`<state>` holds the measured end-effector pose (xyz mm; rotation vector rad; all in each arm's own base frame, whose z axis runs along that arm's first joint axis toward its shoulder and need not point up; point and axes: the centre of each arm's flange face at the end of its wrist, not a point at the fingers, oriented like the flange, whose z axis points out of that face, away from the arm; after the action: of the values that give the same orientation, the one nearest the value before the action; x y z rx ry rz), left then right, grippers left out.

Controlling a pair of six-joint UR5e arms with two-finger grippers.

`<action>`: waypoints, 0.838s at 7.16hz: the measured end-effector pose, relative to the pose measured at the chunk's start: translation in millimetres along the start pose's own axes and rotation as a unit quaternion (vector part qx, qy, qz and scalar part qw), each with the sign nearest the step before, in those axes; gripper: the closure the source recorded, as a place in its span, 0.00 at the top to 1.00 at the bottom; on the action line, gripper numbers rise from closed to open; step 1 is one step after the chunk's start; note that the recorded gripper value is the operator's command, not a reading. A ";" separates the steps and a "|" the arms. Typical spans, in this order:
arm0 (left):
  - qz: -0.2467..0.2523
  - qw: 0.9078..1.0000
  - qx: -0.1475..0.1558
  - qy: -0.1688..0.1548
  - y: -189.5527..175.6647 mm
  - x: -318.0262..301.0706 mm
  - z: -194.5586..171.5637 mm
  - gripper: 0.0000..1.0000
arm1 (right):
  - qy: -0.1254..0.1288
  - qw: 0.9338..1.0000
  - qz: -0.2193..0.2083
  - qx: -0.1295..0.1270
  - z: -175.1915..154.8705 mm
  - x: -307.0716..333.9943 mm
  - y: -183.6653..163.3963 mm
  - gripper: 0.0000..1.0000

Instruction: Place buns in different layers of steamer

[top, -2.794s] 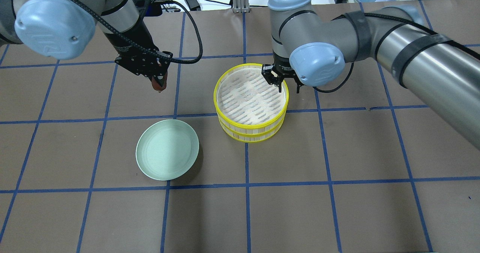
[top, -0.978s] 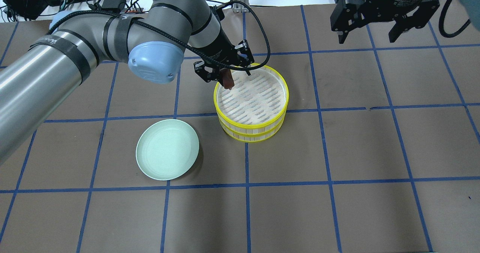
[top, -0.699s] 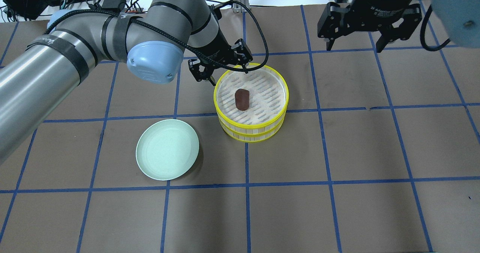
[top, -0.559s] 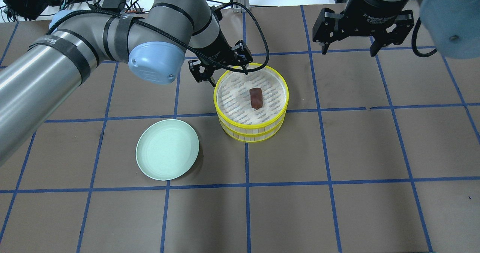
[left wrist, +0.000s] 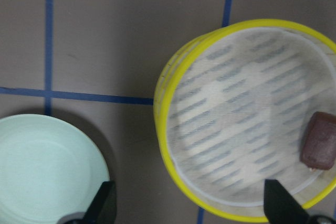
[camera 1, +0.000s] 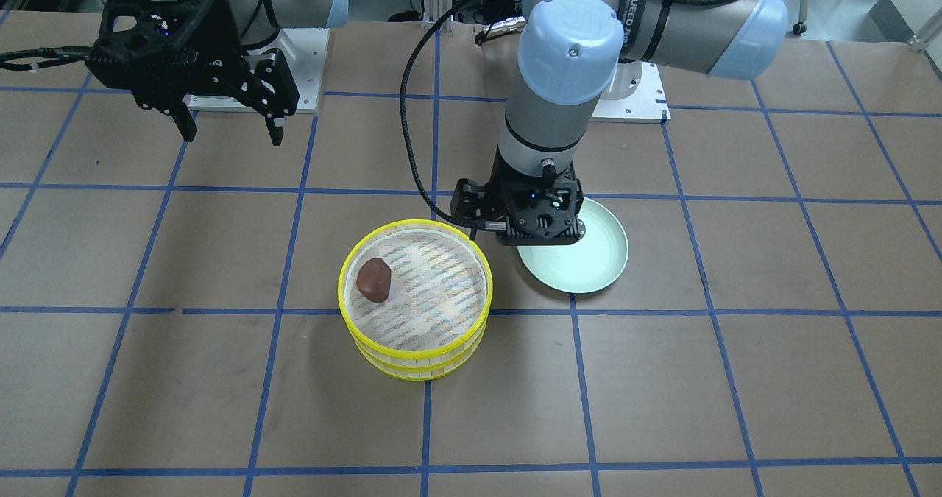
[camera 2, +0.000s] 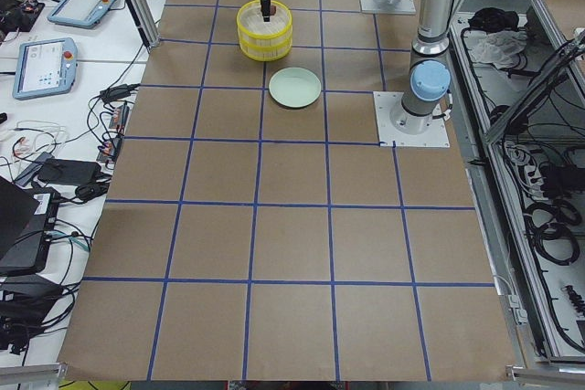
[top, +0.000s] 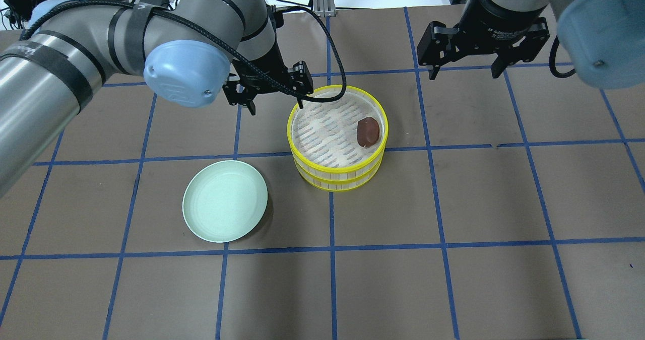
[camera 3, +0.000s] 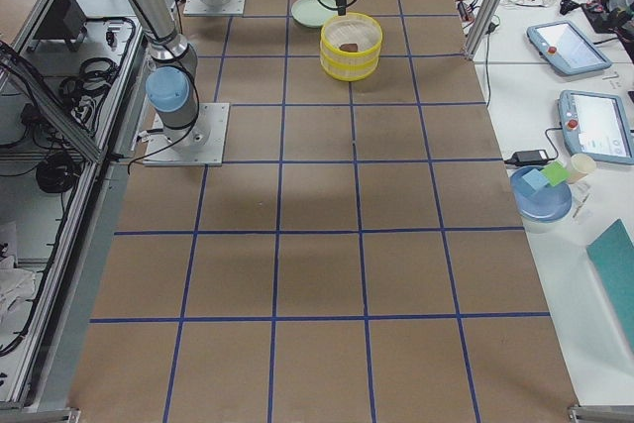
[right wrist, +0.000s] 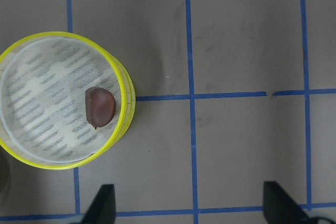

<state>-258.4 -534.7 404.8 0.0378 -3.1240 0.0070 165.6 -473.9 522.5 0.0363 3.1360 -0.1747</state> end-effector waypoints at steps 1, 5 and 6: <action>0.017 1.000 0.006 -0.017 2.4 -23.3 -18.6 1.00 | -0.004 1.000 0.000 -0.018 -0.9 0.5 5.6 1.00; 0.022 0.999 0.023 -0.041 26.0 -97.3 -84.4 1.00 | 0.000 1.000 0.008 -0.025 -5.0 1.6 9.4 1.00; 0.025 0.999 0.022 -0.041 36.6 -102.9 -95.6 1.00 | 0.008 1.000 0.013 -0.025 -6.6 3.2 9.6 1.00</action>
<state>-154.8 -495.2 498.4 -0.0419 -3.2059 0.0761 162.6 -463.6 528.0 0.0775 3.1527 -0.0970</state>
